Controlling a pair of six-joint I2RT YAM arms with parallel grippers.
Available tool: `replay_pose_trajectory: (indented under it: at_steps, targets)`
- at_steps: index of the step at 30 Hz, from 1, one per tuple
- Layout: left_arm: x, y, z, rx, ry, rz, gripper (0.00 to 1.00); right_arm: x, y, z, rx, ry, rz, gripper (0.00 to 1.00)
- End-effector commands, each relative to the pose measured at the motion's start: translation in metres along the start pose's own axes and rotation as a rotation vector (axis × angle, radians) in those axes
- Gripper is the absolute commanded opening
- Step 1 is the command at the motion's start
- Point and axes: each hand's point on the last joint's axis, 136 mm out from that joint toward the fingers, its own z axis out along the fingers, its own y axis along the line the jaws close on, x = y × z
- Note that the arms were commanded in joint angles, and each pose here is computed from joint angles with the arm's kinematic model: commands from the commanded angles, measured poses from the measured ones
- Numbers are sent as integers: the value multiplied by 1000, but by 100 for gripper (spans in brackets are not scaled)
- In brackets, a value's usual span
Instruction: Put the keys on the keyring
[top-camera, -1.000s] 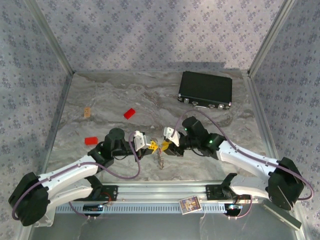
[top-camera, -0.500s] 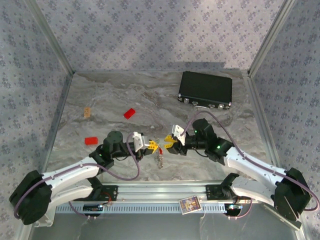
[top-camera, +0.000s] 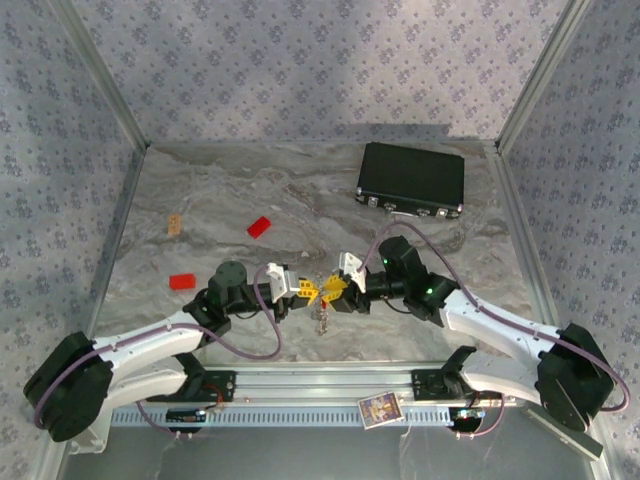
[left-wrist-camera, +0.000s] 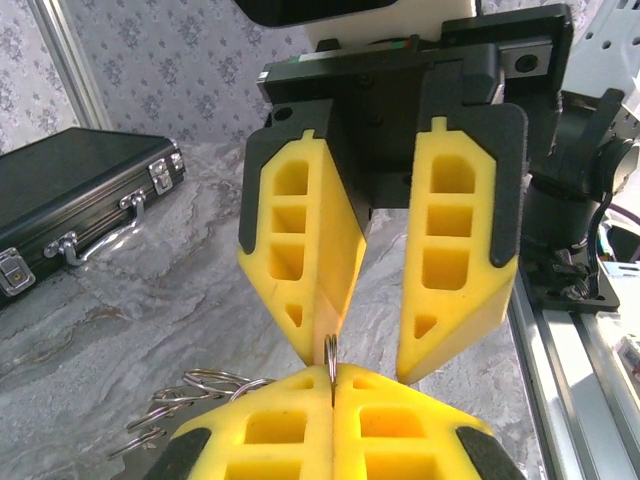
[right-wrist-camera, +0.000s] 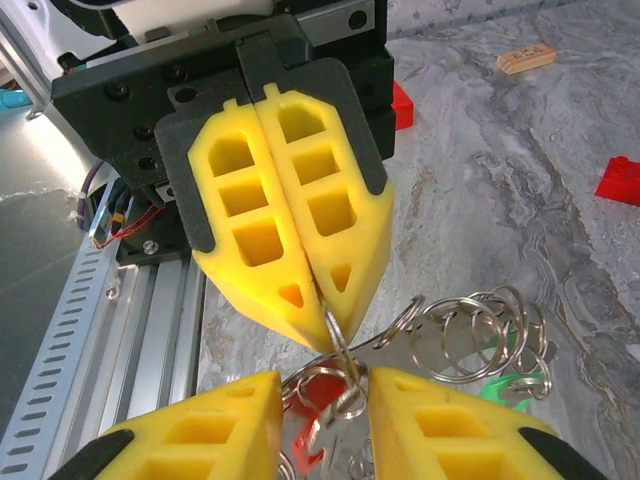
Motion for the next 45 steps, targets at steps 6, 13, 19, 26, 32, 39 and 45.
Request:
replay_pose_trajectory:
  at_steps: [6, 13, 19, 26, 32, 39, 45]
  targets:
    - [-22, -10, 1, 55, -83, 47, 0, -10, -1, 0, -4, -41, -32, 20]
    - [-22, -9, 2, 58, -86, 36, 0, -13, 2, 2, -33, -44, -28, 0]
    - [-5, 3, 2, -14, 34, 8, 28, -12, 2, -2, -19, 27, -63, 0]
    - [3, 8, -2, -45, 137, 23, 30, -4, 1, -1, -7, 196, -149, 0]
    - [-6, 6, -1, -24, 121, 33, 26, -8, 1, 4, -24, 274, -214, 0]
    - [-12, 0, -1, 10, 98, 43, 9, -14, 4, 6, -29, 264, -239, 0]
    - [-12, -1, -2, 14, 82, 46, 1, -10, -8, -6, 36, 175, -164, 29]
